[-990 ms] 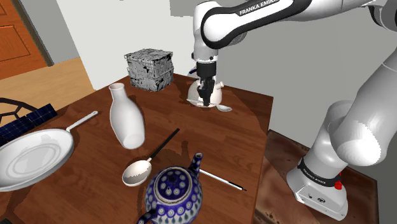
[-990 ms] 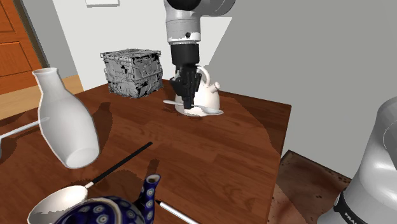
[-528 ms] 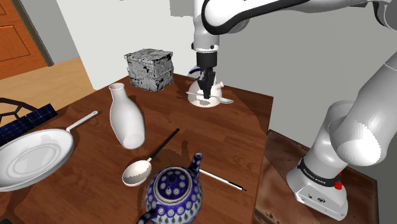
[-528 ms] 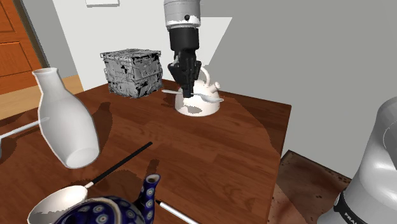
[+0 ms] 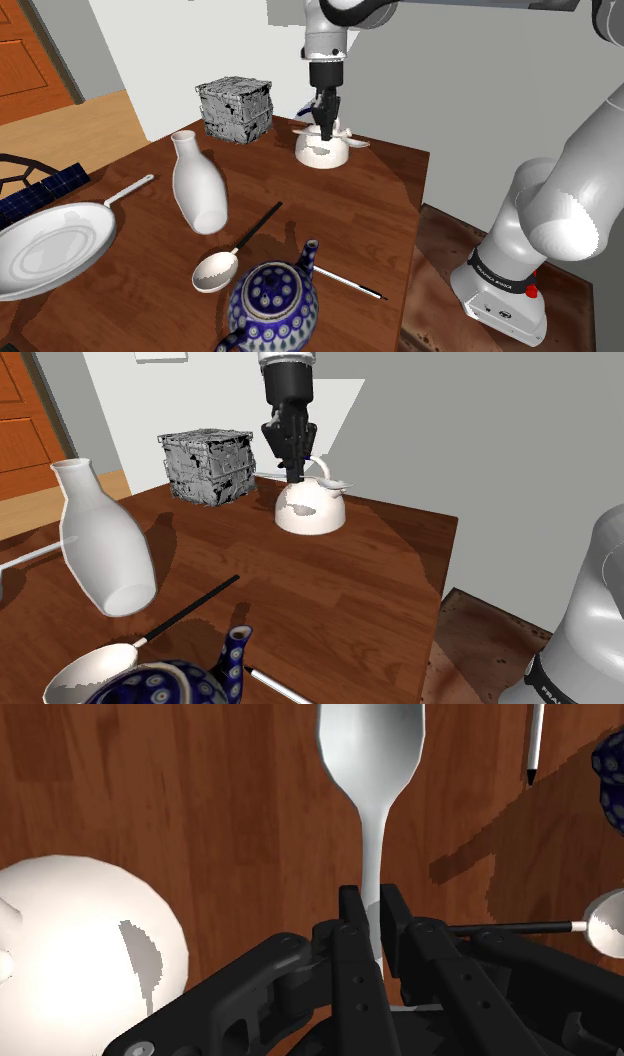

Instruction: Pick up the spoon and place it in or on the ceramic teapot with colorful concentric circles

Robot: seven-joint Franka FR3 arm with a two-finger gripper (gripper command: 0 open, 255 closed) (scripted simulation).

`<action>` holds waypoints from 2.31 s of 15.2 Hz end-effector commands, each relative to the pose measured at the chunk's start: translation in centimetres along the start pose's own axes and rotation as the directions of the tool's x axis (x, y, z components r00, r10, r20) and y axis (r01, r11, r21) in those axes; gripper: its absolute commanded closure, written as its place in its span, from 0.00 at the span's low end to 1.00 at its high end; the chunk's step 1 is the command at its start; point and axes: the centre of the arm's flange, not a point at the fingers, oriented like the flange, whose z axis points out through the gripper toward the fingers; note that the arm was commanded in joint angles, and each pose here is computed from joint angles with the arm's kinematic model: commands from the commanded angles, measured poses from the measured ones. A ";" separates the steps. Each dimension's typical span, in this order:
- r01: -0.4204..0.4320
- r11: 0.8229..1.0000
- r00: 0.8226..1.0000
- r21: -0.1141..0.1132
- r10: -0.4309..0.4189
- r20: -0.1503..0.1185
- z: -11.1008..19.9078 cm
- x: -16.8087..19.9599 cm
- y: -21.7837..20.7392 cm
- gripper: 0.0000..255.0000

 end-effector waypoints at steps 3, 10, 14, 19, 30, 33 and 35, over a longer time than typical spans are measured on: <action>0.000 1.000 1.000 0.000 0.000 0.001 -2.1 -0.3 -0.4 1.00; 0.000 1.000 1.000 0.000 0.000 0.001 -1.7 -1.1 -6.9 1.00; 0.000 1.000 1.000 0.000 0.000 0.001 -1.0 -1.7 -12.1 1.00; 0.000 1.000 1.000 0.000 0.000 0.001 -0.1 -2.4 -18.6 1.00; 0.000 1.000 1.000 0.000 0.000 0.001 1.8 -4.0 -33.0 1.00; 0.000 1.000 1.000 0.000 0.000 0.001 2.7 -4.2 -35.5 1.00; 0.000 1.000 1.000 0.000 0.000 0.001 3.7 -4.0 -35.3 1.00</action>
